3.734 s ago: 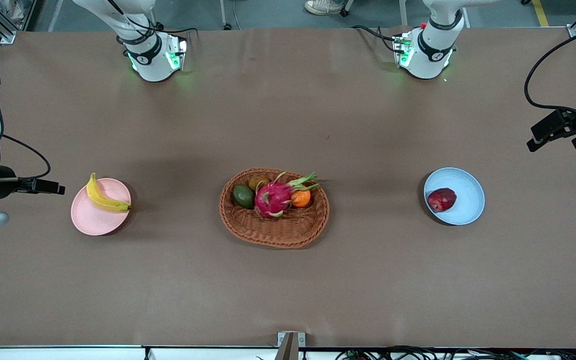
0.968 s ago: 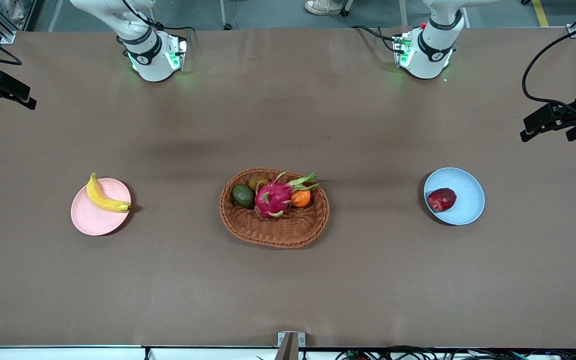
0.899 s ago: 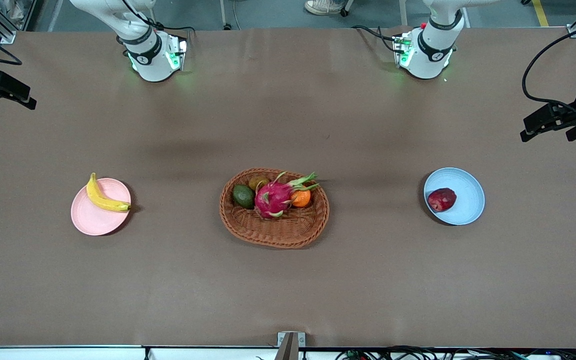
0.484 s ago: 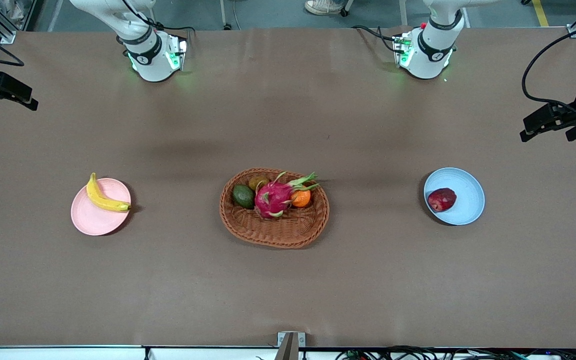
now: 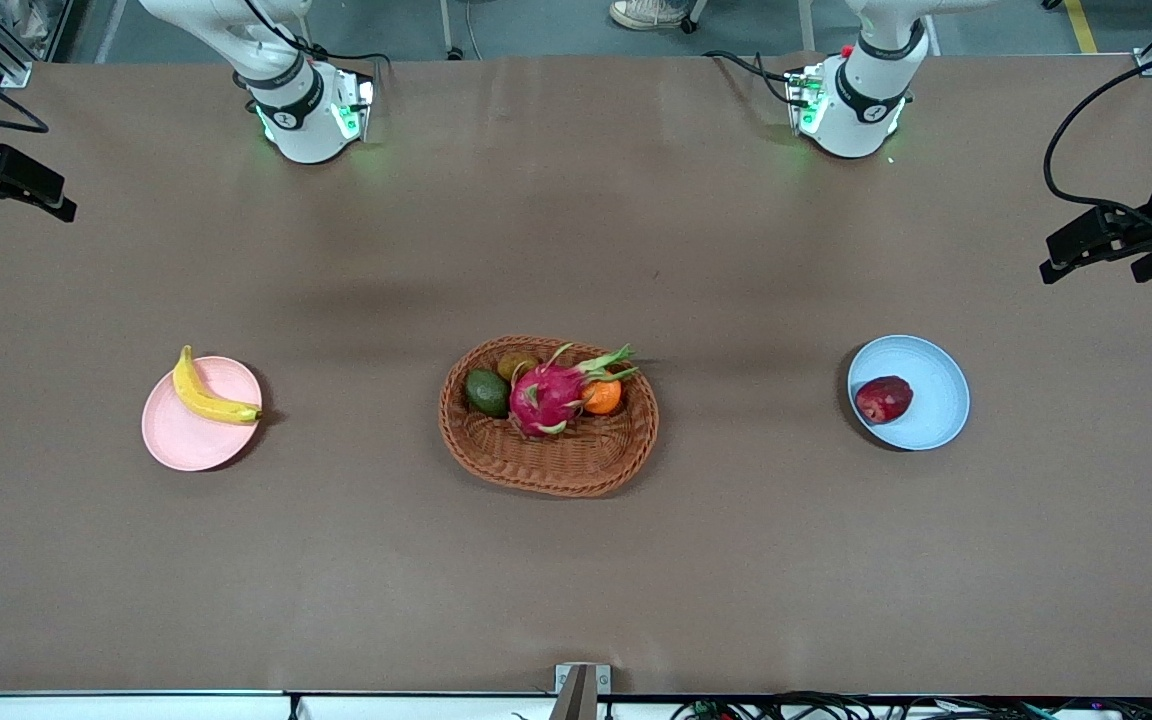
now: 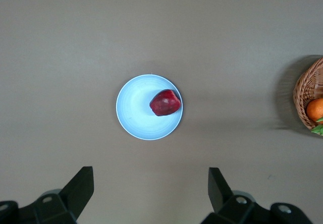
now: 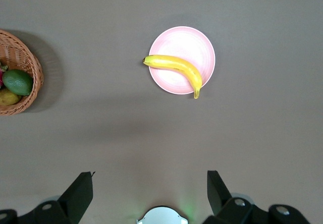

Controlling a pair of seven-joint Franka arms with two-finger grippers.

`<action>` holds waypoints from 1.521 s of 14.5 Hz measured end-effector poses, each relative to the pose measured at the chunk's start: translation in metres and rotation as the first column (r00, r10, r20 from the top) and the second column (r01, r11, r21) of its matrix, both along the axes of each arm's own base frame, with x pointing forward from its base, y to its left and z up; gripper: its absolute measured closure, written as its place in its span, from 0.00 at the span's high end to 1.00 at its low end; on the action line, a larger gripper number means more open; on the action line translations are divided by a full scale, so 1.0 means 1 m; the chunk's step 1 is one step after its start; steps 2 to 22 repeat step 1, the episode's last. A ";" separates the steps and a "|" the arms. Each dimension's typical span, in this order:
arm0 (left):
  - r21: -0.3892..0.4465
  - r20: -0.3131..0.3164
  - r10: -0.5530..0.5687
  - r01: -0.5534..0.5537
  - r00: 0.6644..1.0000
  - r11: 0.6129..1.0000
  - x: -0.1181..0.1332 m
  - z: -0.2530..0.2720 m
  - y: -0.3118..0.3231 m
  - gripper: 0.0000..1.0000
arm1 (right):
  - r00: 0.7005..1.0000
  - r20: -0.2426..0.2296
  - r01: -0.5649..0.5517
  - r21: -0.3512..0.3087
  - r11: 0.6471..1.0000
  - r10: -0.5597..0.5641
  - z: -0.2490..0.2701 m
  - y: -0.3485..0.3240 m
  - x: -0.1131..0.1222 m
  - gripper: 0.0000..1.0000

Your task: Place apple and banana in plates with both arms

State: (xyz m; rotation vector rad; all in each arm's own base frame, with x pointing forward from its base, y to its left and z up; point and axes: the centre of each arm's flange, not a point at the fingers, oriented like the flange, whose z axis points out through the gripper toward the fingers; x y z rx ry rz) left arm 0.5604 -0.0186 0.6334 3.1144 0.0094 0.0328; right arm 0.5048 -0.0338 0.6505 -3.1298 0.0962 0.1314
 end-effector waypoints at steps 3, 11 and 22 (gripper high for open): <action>0.000 0.000 0.000 0.000 1.000 1.000 0.000 0.000 0.000 1.00 | 1.000 0.000 0.000 0.000 1.000 0.000 0.000 0.000 0.000 1.00; 0.000 0.000 0.000 0.000 1.000 1.000 0.000 0.000 0.000 1.00 | 1.000 0.000 0.000 0.000 1.000 0.000 0.000 0.000 0.000 1.00; 0.000 0.000 0.000 0.000 1.000 1.000 0.000 0.000 0.000 1.00 | 1.000 0.000 0.000 0.000 1.000 0.000 0.000 0.000 0.000 1.00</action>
